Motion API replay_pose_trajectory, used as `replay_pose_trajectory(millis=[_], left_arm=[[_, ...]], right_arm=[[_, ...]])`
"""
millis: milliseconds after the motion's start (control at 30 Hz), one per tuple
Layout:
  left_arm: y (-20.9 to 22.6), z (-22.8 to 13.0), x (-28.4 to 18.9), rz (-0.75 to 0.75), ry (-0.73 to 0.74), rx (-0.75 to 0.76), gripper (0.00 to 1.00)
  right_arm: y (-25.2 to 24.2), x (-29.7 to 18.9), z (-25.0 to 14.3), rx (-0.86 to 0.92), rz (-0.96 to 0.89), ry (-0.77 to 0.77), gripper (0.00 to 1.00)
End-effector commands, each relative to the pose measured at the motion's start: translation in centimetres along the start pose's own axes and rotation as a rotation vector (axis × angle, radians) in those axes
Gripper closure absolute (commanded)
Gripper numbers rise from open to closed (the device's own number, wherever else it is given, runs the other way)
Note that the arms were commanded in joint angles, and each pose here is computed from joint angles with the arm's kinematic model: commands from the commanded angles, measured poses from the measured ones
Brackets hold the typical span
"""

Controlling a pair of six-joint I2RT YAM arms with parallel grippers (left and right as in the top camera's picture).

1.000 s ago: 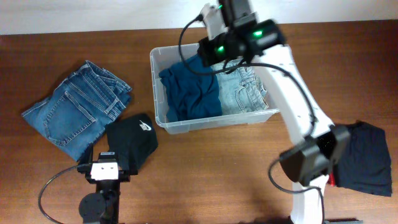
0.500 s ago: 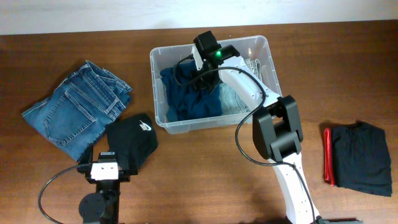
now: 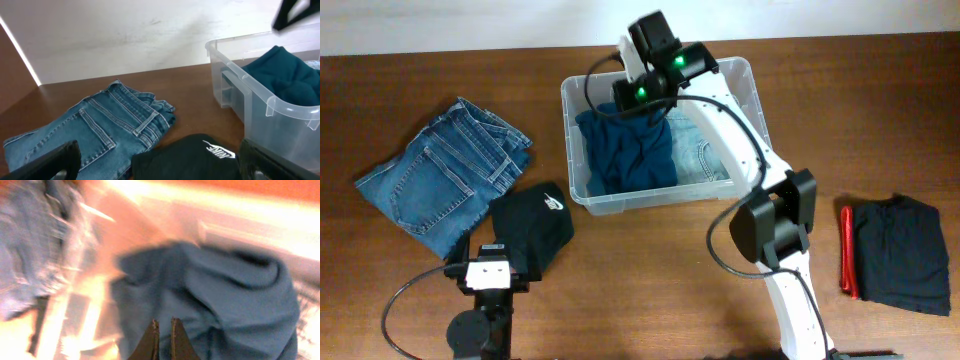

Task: Pack container
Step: 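Press the teal shirt down once more and lift the right gripper out, then move the right gripper to the folded black shirt on the right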

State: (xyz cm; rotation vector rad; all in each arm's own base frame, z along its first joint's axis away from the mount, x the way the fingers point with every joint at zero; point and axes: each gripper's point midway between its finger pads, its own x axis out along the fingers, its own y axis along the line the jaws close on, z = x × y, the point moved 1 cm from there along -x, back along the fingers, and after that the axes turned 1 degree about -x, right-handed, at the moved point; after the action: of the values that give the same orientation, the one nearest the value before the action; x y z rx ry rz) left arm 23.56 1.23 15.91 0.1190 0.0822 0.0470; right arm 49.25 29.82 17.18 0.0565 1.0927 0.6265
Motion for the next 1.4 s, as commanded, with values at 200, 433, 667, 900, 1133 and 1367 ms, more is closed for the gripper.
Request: replay_pose_trajectory(millis=[200,433,667,900,1133,1367], left_arm=[[-0.1,-0.2,0.0,-0.007,0.0,0.016,0.0],[-0.1,-0.2,0.0,-0.007,0.0,0.016,0.0],[-0.1,-0.2,0.0,-0.007,0.0,0.016,0.0],[-0.1,-0.2,0.0,-0.007,0.0,0.016,0.0],[-0.1,-0.2,0.0,-0.007,0.0,0.016,0.0],[-0.1,-0.2,0.0,-0.007,0.0,0.016,0.0]], right_arm=[[4.8,2.3,-0.4,-0.094,-0.015,-0.02,0.96],[2.0,8.2,-3.5,-0.08,-0.108,0.084,0.96],[-0.4,12.5,-6.4,-0.059,-0.148,0.175,0.96],[-0.5,11.3,-5.2,-0.053,-0.14,0.144,0.96],[1.8,1.2,0.8,-0.063,-0.121,-0.031,0.96],[-3.2,-16.0,2.0,0.032,-0.381,-0.166,0.96]])
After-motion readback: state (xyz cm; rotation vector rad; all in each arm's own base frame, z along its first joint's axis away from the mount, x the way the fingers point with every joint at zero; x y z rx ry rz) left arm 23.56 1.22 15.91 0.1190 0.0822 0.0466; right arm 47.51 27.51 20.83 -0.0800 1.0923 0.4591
